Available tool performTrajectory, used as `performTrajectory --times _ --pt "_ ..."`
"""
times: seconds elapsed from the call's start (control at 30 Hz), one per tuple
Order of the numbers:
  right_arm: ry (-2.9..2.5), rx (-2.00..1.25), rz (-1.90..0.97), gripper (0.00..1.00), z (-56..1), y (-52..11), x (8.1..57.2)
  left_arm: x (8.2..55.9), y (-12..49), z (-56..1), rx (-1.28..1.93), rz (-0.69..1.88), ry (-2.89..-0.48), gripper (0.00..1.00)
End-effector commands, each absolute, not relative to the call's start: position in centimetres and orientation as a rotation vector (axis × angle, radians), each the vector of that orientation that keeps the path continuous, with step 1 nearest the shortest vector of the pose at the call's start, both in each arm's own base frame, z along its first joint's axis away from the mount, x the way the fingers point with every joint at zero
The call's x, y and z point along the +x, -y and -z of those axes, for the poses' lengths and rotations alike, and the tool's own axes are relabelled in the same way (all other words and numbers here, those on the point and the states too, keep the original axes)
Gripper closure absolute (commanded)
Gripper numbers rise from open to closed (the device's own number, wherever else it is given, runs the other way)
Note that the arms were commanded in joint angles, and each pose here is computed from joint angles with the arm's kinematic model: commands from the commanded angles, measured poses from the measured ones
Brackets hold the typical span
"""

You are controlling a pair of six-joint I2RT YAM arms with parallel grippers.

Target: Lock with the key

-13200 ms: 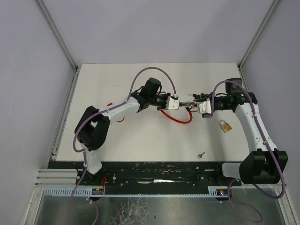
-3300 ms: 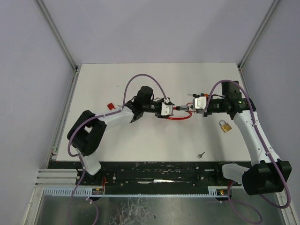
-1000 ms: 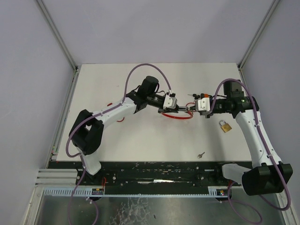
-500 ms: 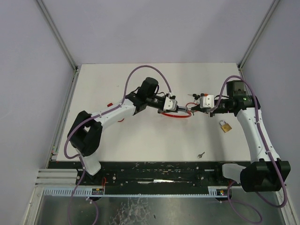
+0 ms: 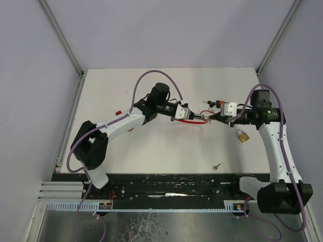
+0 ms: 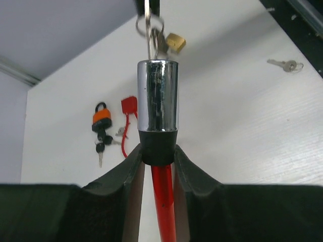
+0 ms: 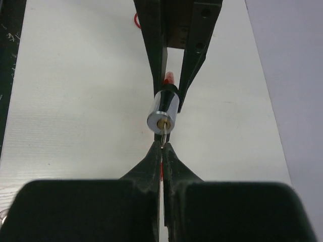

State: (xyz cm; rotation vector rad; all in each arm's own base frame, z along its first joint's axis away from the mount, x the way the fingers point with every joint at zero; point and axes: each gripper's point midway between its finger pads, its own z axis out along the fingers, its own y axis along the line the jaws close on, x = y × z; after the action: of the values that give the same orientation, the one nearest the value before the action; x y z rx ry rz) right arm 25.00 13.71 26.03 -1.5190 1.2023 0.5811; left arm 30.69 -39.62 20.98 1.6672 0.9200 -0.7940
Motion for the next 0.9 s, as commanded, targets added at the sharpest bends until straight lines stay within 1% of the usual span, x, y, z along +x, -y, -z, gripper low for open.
performTrajectory --times 0.0,0.13,0.27,0.33,0.53,0.7,0.87 --pt "-1.209 -1.473 -0.49 1.0 -27.0 -12.7 24.6 32.6 37.0 -18.4 1.662 0.774 -1.087 1.0" --pt "-1.181 -1.505 -0.487 1.0 -27.0 -12.8 23.9 32.4 37.1 -17.8 1.688 0.846 -1.116 1.0" --pt "-1.193 -1.488 -0.5 1.0 -27.3 -12.9 24.0 33.1 37.1 -17.2 1.688 0.845 -1.143 1.0" --pt "-1.201 -1.449 -0.549 1.0 -27.2 -13.2 24.2 33.5 36.9 -18.2 1.647 0.836 -1.132 1.0" --pt "-1.265 -1.289 -0.802 1.0 -26.5 -14.3 25.3 35.8 34.9 -22.1 1.326 0.849 -1.151 1.0" --pt "-1.365 -1.19 -0.931 1.0 -25.8 -14.5 26.2 38.7 32.6 -24.4 1.097 0.861 -1.176 1.0" --pt "-1.452 -1.087 -1.0 1.0 -25.1 -14.5 27.3 40.9 30.5 -25.8 0.894 0.993 -1.232 1.0"
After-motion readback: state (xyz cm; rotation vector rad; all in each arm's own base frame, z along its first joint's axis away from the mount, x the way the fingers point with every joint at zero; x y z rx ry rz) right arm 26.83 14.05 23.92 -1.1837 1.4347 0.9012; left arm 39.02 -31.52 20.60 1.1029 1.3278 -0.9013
